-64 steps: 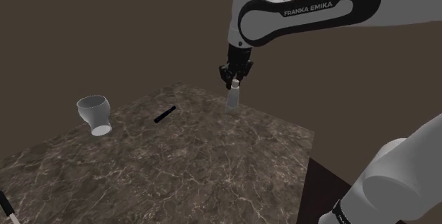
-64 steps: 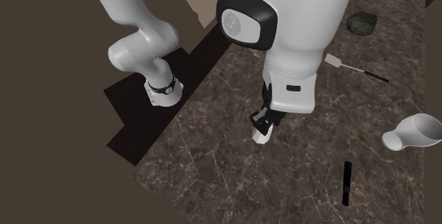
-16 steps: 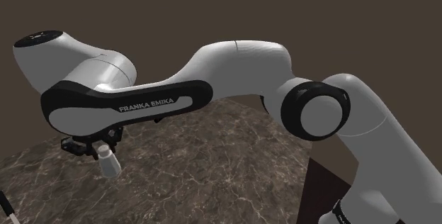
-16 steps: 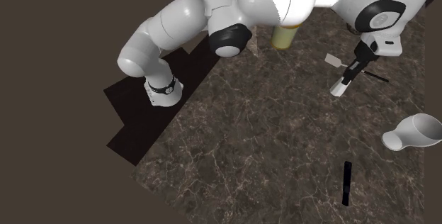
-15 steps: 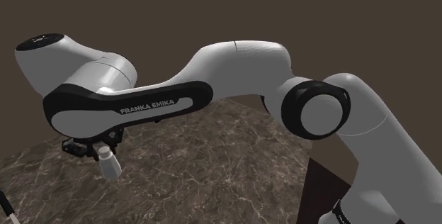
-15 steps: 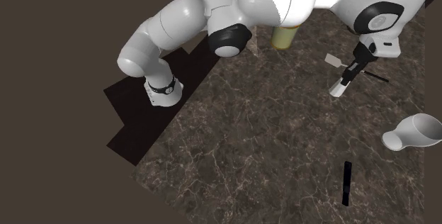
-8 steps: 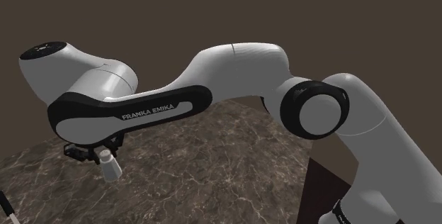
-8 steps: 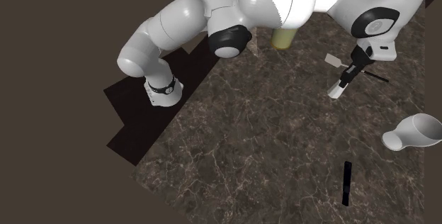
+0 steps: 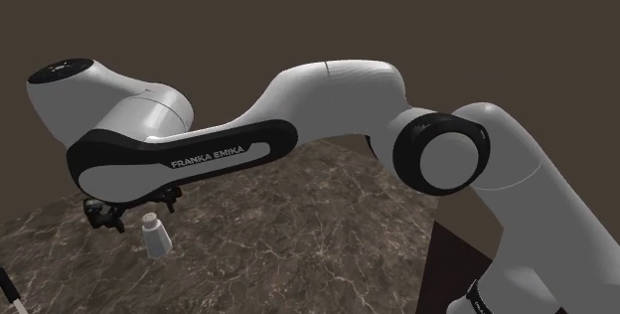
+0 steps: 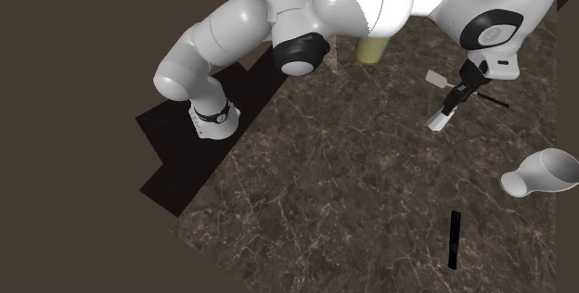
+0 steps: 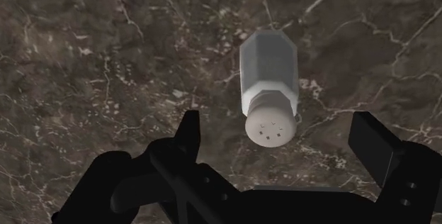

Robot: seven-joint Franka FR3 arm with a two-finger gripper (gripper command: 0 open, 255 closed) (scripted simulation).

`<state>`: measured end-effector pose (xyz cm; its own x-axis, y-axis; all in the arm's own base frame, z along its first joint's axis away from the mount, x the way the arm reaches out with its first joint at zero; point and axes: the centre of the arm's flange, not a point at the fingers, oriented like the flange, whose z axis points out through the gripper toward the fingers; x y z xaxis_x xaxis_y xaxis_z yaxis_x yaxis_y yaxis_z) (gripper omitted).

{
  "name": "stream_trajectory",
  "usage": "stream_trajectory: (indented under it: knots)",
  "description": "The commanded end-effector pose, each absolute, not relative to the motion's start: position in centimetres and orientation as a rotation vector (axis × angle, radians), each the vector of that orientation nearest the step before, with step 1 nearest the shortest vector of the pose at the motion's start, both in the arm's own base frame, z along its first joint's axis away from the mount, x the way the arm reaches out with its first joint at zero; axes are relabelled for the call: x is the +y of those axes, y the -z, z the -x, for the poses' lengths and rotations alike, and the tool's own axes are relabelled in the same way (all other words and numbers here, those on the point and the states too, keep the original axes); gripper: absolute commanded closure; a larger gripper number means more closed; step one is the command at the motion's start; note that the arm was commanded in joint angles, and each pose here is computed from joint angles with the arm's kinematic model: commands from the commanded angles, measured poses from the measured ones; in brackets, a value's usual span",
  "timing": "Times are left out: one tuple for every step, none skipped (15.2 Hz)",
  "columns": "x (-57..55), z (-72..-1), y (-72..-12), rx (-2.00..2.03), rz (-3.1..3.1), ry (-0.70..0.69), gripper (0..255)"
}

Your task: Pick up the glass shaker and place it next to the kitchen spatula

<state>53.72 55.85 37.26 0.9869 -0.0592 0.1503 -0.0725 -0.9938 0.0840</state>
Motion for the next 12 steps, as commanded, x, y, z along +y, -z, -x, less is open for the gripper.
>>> stream_trajectory:
  knots:
    - [56.0,-53.5,-38.6,-0.101,-3.042,-0.226,0]
    - [56.1,-53.3,-39.9,-0.101,-3.042,-0.226,0]
    - [56.2,-53.1,-41.2,-0.101,-3.042,-0.226,0]
    - [56.3,-53.0,-42.2,-0.101,-3.042,-0.226,0]
    - [56.3,-53.0,-42.2,-0.101,-3.042,-0.226,0]
    - [56.3,-53.0,-42.2,-0.101,-3.042,-0.226,0]
    - [56.3,-53.0,-42.2,-0.101,-3.042,-0.226,0]
    - [56.3,-53.0,-42.2,-0.101,-3.042,-0.226,0]
    - [56.3,-53.0,-42.2,-0.101,-3.042,-0.226,0]
    - [56.3,-53.0,-42.2,-0.101,-3.042,-0.226,0]
    - [56.3,-53.0,-42.2,-0.101,-3.042,-0.226,0]
    - [56.3,-53.0,-42.2,-0.101,-3.042,-0.226,0]
